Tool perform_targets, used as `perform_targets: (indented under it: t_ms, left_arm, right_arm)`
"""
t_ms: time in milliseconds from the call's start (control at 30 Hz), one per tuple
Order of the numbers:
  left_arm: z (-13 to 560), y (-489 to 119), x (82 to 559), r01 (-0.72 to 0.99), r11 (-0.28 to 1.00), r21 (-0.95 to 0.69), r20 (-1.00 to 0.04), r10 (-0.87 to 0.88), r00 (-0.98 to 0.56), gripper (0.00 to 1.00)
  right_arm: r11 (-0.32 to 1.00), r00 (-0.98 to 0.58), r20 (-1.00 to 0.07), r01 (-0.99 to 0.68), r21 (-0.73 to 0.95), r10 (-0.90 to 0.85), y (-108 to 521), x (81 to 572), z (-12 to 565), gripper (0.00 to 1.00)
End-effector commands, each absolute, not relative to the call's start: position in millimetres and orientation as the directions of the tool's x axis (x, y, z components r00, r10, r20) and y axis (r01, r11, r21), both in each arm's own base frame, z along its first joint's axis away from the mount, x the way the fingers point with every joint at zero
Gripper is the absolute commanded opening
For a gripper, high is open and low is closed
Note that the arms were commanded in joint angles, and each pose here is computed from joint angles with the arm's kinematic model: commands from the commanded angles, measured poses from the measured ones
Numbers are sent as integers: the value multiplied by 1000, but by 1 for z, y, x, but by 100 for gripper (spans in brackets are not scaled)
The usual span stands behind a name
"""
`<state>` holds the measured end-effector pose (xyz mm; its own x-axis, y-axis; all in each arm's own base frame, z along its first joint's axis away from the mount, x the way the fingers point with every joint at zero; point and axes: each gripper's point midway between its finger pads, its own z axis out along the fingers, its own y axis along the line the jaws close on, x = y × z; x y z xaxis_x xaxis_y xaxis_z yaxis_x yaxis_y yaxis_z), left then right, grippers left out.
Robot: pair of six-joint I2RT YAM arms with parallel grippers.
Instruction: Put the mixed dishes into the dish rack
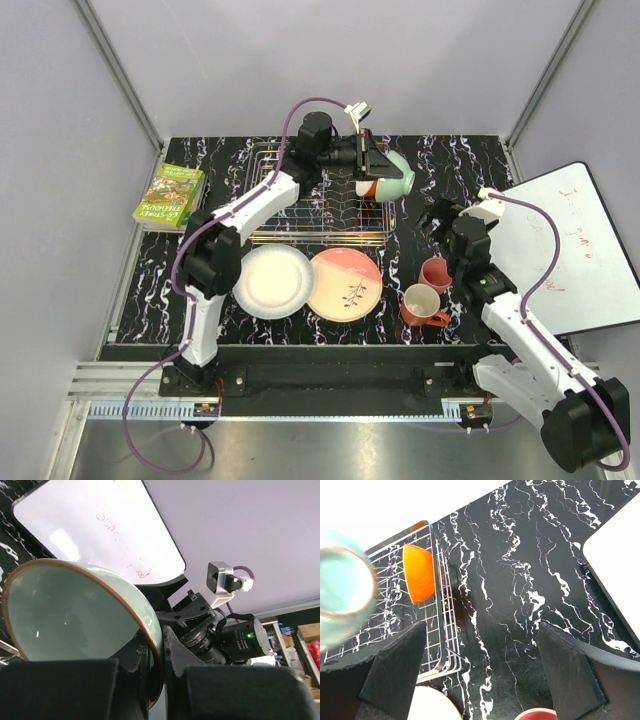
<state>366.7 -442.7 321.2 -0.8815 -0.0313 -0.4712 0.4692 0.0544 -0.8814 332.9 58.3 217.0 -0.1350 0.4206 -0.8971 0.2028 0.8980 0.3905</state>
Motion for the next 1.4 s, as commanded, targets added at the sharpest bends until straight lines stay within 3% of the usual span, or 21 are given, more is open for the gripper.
perform_targets:
  t_ms: [0,400,633,900,1100,1233,1267,1367]
  left_arm:
    - [320,-440,369,458,-24,-889,-457,-33,-889,0]
    - [259,-418,384,369,103,-924,-376,-69,-924,0]
    - [238,-417,394,380,150,-913,-394,-72,-916,0]
    - [189,-410,405,389,338,-857,-434,-68,-898,0]
    - [175,-416,409,391,368,-843,-442,-61,-895,0]
    - [172,-422,408,391,377,-840,-443,-59,-894,14]
    - [172,-423,407,391,378,-839,-443,-58,-895,26]
    - [180,-426,405,407,374,-833,-458,-55,-887,39]
  right_arm:
    - [896,-99,-903,208,393,419,55,333,227,100]
    - [898,-123,-901,211,385,415,58,335,219,100]
    - [899,-124,-902,211,384,414,57,334,219,100]
    - [901,-136,-901,208,381,412,60,337,216,100]
    - [898,-147,-895,208,387,420,62,337,212,100]
    - [898,-147,-895,203,389,421,62,336,213,100]
    - [899,-147,-896,204,388,420,62,336,213,100]
    - [897,-144,-894,204,393,424,62,336,214,100]
